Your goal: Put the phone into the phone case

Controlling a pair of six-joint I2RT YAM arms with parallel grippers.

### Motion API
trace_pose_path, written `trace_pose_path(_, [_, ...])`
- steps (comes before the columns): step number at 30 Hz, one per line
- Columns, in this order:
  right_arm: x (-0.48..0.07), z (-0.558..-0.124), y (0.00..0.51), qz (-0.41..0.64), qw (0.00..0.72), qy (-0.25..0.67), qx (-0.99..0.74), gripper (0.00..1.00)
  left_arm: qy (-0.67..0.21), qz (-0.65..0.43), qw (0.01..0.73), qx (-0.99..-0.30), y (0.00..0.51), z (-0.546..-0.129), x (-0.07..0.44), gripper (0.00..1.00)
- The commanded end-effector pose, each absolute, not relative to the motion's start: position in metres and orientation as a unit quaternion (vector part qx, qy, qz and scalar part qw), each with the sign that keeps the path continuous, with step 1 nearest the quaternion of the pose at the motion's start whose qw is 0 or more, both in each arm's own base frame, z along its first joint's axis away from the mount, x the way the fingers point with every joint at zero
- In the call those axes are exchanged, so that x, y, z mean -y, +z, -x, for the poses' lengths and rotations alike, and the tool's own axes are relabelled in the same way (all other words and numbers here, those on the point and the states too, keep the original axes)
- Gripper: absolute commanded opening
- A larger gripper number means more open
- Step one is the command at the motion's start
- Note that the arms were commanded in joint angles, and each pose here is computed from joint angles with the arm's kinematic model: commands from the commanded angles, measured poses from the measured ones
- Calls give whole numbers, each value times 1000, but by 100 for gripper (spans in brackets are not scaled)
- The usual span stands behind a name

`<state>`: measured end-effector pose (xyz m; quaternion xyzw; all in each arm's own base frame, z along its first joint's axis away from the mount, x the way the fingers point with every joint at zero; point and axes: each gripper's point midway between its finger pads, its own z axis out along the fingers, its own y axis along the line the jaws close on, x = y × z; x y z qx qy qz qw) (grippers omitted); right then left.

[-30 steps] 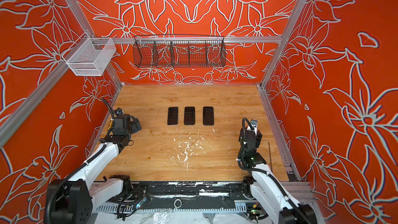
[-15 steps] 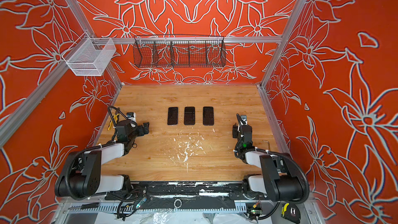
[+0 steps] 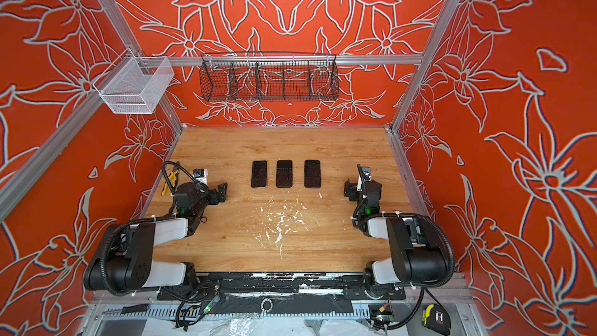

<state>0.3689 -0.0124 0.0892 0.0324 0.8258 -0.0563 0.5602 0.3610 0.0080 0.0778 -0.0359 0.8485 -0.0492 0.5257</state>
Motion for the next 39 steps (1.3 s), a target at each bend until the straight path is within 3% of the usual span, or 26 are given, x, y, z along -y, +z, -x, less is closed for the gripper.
trace_pose_path(1, [11, -373, 94, -27, 566, -54, -822, 98, -40, 32, 541, -840, 86, -366, -9, 97])
trace_pose_path(39, [10, -372, 95, -26, 568, -54, -821, 98, -40, 33, 539, -841, 85, -367, -9, 97])
